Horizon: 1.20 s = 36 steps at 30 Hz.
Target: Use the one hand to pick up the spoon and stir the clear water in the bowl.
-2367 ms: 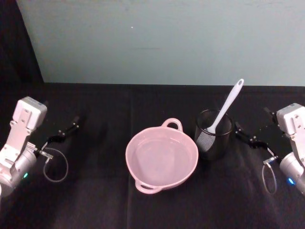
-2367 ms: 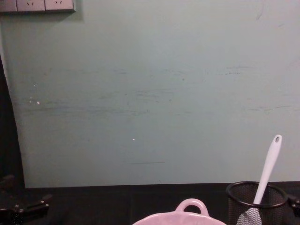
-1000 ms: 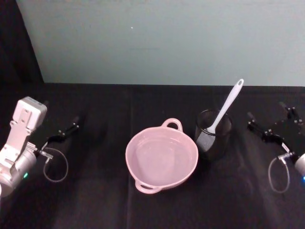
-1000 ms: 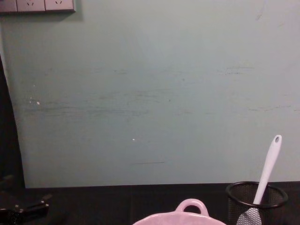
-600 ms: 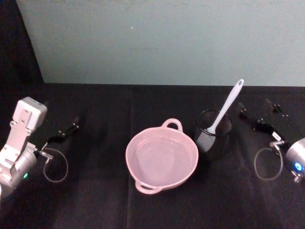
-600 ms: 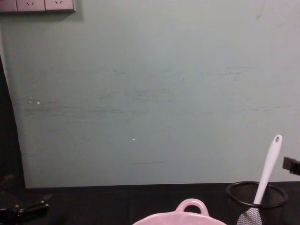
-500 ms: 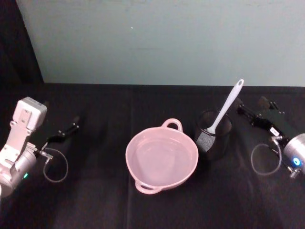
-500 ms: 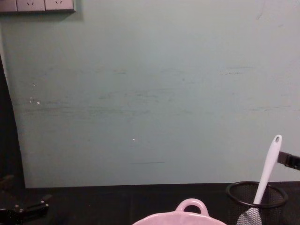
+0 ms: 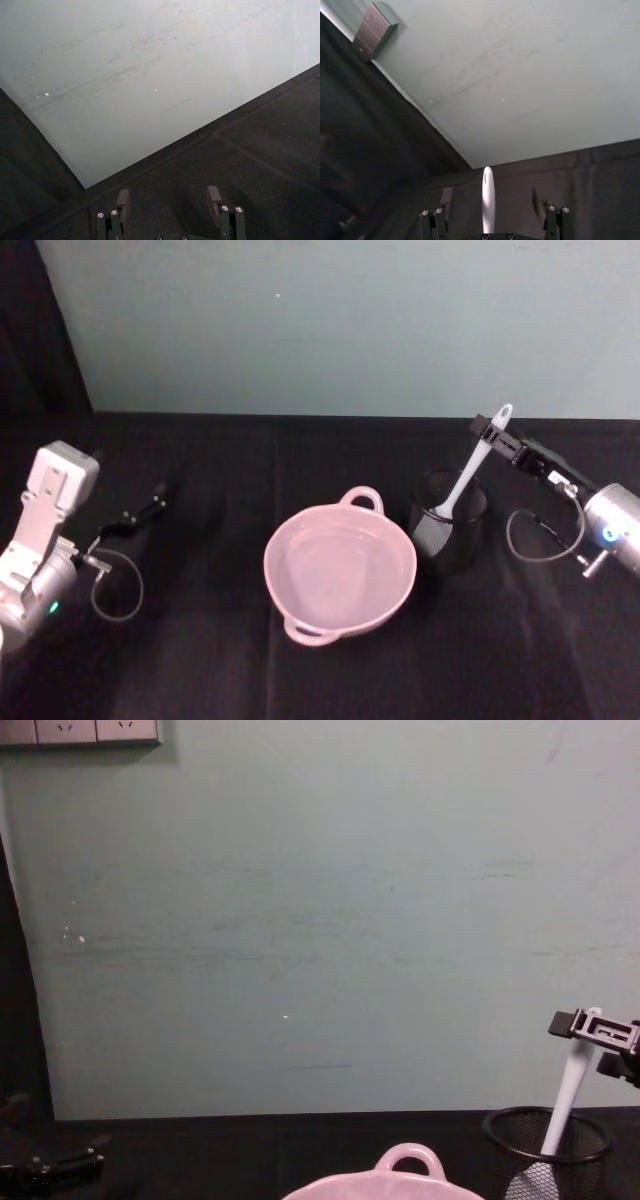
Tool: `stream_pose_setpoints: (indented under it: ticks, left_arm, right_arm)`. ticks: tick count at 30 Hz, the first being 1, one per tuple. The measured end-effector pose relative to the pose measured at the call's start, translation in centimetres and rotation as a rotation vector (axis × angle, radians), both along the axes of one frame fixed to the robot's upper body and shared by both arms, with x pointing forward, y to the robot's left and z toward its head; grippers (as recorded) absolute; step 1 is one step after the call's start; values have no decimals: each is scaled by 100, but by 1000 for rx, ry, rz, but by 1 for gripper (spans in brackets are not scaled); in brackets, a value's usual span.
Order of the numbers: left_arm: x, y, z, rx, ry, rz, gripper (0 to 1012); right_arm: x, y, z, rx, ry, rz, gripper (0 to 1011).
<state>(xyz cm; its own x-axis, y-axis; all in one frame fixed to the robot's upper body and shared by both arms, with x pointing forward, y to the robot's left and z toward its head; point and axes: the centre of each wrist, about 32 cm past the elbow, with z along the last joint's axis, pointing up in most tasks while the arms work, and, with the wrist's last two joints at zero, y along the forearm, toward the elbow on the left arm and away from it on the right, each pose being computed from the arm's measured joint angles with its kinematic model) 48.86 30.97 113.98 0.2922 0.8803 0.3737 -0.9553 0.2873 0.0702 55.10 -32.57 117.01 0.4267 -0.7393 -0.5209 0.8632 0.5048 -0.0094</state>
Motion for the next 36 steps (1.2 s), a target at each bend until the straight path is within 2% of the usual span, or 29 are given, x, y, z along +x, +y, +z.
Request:
stream_pose_setpoints:
  ticks: [1,5,9,16,18,21,23,24,25,30,34,36]
  left_arm:
    - [0,0,0,0,0,0,1005]
    - [0,0,0,0,0,0,1005]
    - [0,0,0,0,0,0,1005]
    - [0,0,0,0,0,0,1005]
    - [0,0,0,0,0,0,1005]
    - [0,0,0,0,0,0,1005]
    - [0,0,0,0,0,0,1005]
    - [0,0,0,0,0,0,1005]
    - [0,0,0,0,0,0,1005]
    - [0,0,0,0,0,0,1005]
    - [0,0,0,0,0,0,1005]
    - [0,0,0,0,0,0,1005]
  right_arm:
    - [21,-10,2,25,15,14,1002]
    - [56,-26,14,68,38,39,997]
    - [65,-31,18,80,44,47,947]
    - [38,-47,19,79,47,54,723]
    - [33,-53,16,79,49,54,707]
    - [27,-60,12,79,53,55,565]
    - [23,-64,8,78,55,58,504]
    - [23,-64,8,78,55,58,504]
    - [22,-66,4,79,56,62,447]
    - [24,-67,-2,77,53,69,302]
    - [18,-63,18,62,38,74,162]
    - [4,-52,58,33,14,76,147]
